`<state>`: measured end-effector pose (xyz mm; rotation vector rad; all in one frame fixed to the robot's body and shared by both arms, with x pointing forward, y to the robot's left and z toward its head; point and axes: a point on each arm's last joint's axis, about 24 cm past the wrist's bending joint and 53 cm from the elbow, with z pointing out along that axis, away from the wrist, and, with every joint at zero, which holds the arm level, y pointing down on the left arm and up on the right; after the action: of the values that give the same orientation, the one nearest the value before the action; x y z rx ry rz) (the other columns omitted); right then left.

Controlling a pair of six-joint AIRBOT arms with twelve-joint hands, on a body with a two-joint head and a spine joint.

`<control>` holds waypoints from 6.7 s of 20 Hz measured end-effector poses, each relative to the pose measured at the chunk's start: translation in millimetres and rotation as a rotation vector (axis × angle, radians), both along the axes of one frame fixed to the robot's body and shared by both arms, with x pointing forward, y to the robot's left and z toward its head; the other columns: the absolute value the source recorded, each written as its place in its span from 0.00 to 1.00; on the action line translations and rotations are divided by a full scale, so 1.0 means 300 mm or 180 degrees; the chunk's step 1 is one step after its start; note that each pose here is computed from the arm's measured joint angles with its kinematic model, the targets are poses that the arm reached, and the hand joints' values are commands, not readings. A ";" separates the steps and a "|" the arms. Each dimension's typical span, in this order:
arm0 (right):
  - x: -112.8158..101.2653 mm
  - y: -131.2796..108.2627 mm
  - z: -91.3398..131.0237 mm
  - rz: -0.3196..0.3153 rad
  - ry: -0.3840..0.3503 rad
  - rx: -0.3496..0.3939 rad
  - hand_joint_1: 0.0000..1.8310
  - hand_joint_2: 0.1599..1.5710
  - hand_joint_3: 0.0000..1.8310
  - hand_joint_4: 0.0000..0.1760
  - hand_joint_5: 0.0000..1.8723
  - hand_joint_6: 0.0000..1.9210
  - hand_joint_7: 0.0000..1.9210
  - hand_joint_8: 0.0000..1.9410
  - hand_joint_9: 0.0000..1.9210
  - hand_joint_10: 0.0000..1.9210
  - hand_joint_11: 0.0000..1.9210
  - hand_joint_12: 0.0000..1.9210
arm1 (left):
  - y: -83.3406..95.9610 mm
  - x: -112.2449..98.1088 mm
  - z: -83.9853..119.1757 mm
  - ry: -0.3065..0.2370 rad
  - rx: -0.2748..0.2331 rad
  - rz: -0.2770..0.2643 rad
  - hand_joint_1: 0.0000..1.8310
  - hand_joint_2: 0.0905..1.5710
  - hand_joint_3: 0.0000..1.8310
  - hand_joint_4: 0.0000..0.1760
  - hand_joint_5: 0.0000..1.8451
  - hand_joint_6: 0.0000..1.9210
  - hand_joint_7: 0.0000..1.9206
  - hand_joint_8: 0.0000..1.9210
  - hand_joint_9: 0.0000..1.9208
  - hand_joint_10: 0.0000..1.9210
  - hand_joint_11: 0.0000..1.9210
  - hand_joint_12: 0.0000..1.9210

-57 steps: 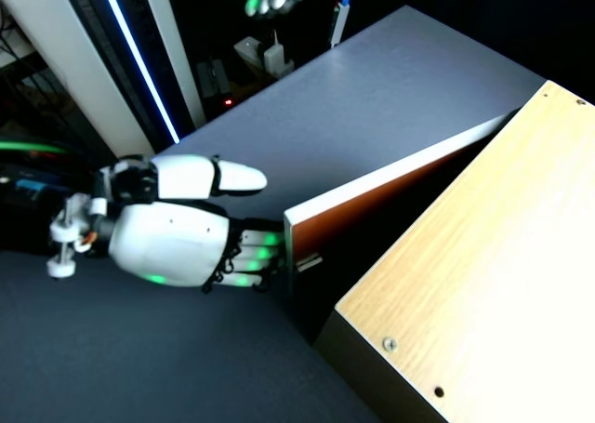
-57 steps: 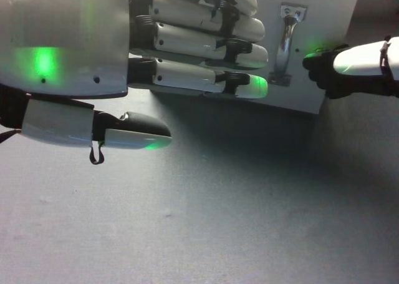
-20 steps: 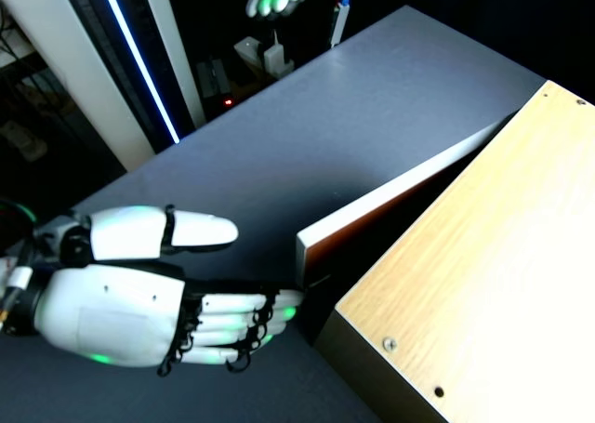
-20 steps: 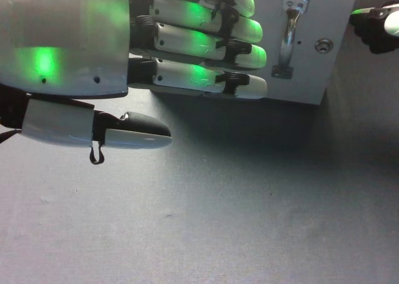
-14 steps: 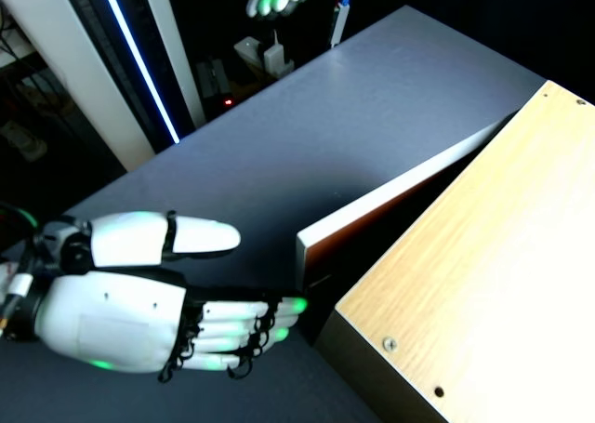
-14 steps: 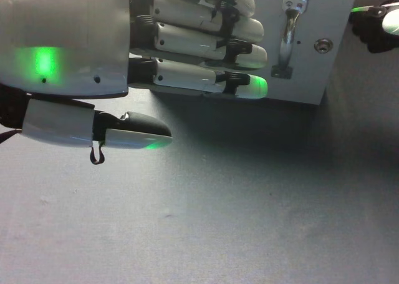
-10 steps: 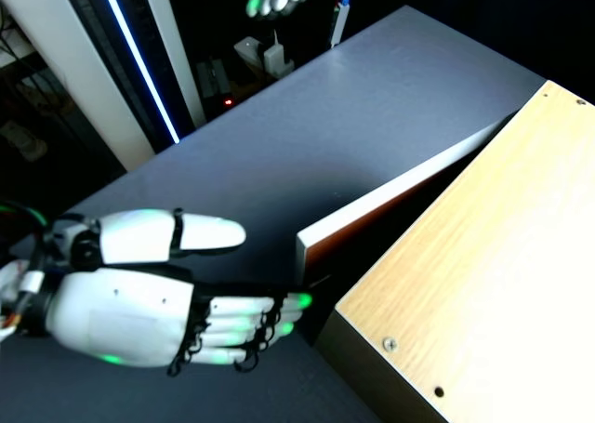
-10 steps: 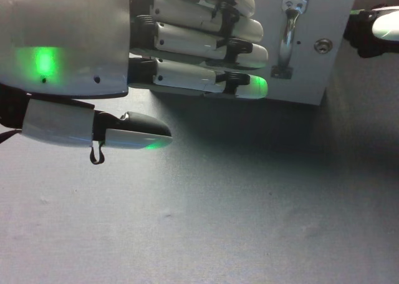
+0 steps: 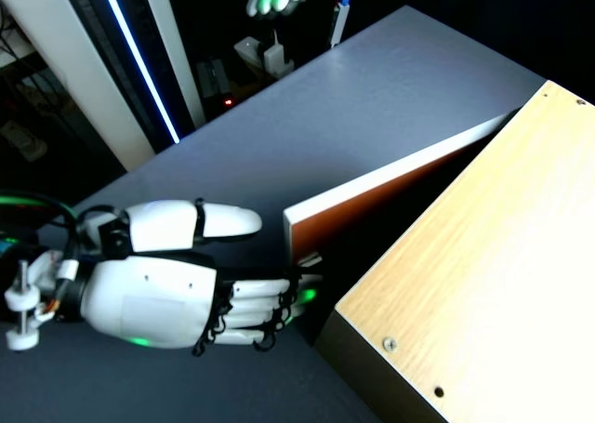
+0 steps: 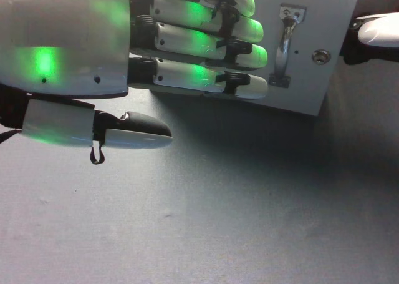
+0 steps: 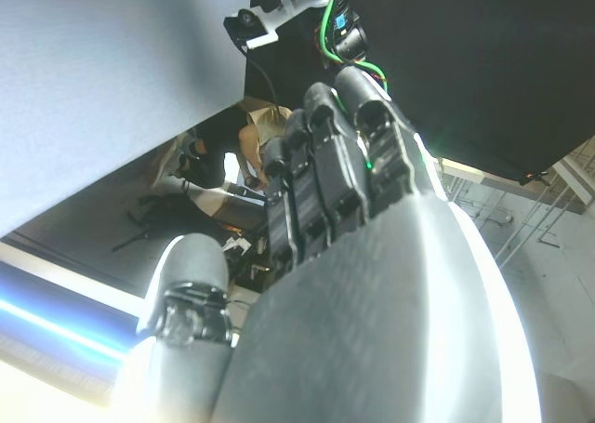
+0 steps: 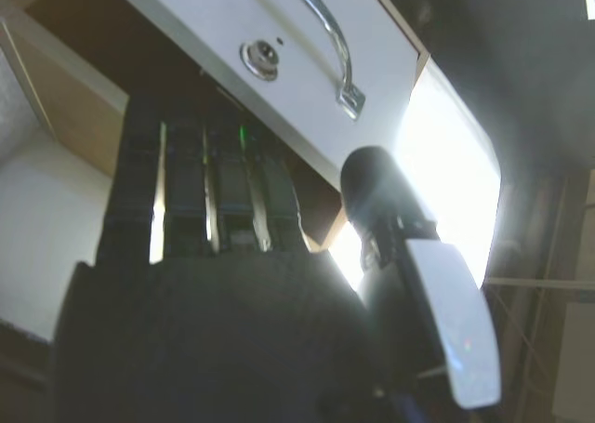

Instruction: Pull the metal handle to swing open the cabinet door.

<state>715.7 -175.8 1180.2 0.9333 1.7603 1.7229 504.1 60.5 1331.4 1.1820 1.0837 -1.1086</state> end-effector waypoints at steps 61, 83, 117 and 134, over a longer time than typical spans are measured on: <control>-0.545 0.686 -0.043 0.1893 -0.0377 -0.0403 0.00 1.00 0.05 0.00 0.13 0.00 0.13 0.00 0.12 0.00 0.00 0.32 | 0.000 0.000 0.000 0.0000 0.0000 -0.0001 0.00 1.00 0.04 0.00 0.17 0.00 0.17 0.00 0.17 0.00 0.00 0.39; -0.565 0.792 -0.034 0.1858 -0.0242 -0.0358 0.00 1.00 0.05 0.00 0.14 0.00 0.14 0.00 0.13 0.00 0.00 0.34 | 0.000 0.000 0.000 -0.0001 0.0001 0.0000 0.00 1.00 0.04 0.00 0.17 0.00 0.17 0.00 0.16 0.00 0.00 0.39; -0.455 0.664 -0.090 0.1801 -0.0796 -0.1138 0.00 1.00 0.04 0.00 0.13 0.00 0.13 0.00 0.11 0.00 0.00 0.33 | 0.000 0.000 0.000 0.0000 0.0000 0.0000 0.00 1.00 0.03 0.00 0.17 0.00 0.17 0.00 0.15 0.00 0.00 0.40; -0.416 0.636 -0.104 0.1800 -0.1224 -0.1721 0.00 1.00 0.03 0.00 0.15 0.00 0.15 0.00 0.13 0.00 0.00 0.37 | 0.000 0.000 0.000 -0.0001 0.0001 0.0000 0.00 1.00 0.03 0.00 0.18 0.00 0.18 0.00 0.16 0.00 0.00 0.41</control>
<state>590.9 14.9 1149.0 -0.1350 2.1604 1.4516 504.1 60.5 1331.3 1.1823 1.0838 -1.1083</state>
